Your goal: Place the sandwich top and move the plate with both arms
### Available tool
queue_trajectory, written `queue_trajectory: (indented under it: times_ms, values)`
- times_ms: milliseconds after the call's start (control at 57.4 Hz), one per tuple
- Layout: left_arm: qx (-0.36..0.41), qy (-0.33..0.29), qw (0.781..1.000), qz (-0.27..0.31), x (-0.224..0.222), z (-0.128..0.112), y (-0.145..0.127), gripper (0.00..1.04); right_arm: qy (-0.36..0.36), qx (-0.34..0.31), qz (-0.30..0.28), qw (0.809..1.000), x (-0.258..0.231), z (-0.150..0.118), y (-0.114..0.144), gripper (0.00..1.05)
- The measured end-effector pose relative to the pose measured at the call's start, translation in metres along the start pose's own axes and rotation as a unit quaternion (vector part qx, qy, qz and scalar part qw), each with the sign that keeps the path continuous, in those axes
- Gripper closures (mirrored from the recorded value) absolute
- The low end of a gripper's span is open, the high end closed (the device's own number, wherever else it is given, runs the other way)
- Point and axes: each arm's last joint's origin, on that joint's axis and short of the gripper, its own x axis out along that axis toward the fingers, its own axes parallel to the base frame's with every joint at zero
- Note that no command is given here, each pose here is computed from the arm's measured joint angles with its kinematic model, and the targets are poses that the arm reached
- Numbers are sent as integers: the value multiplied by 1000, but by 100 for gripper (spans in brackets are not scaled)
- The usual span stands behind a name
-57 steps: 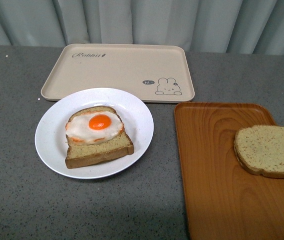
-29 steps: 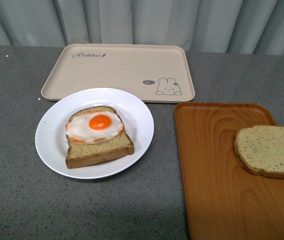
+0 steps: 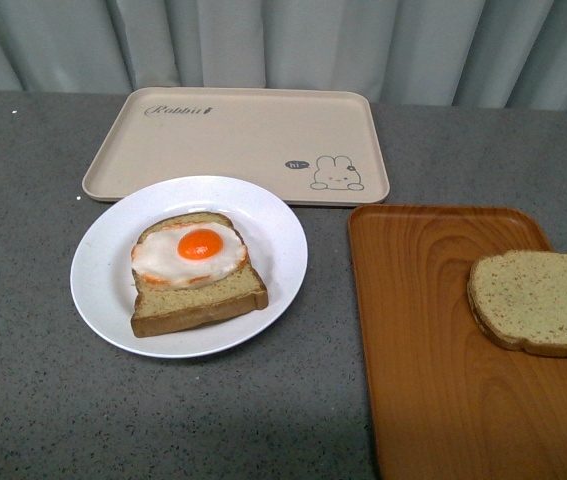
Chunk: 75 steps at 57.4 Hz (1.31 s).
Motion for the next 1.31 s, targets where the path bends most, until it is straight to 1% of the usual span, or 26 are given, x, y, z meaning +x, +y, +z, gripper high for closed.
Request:
queue_trajectory:
  times_ms: [1115, 1202, 1272, 1307]
  values:
    - [0, 0, 1000, 0, 0, 0, 0, 6, 1, 0, -2, 1000, 0, 0, 0, 9]
    - [0, 0, 1000, 0, 0, 0, 0, 6, 71, 5, -73, 995, 8, -2, -4, 9]
    - [0, 0, 1000, 0, 0, 0, 0, 6, 108, 25, -89, 990, 21, -3, -9, 9]
    - [0, 0, 1000, 0, 0, 0, 0, 6, 123, 46, -86, 988, 33, -2, -13, 9]
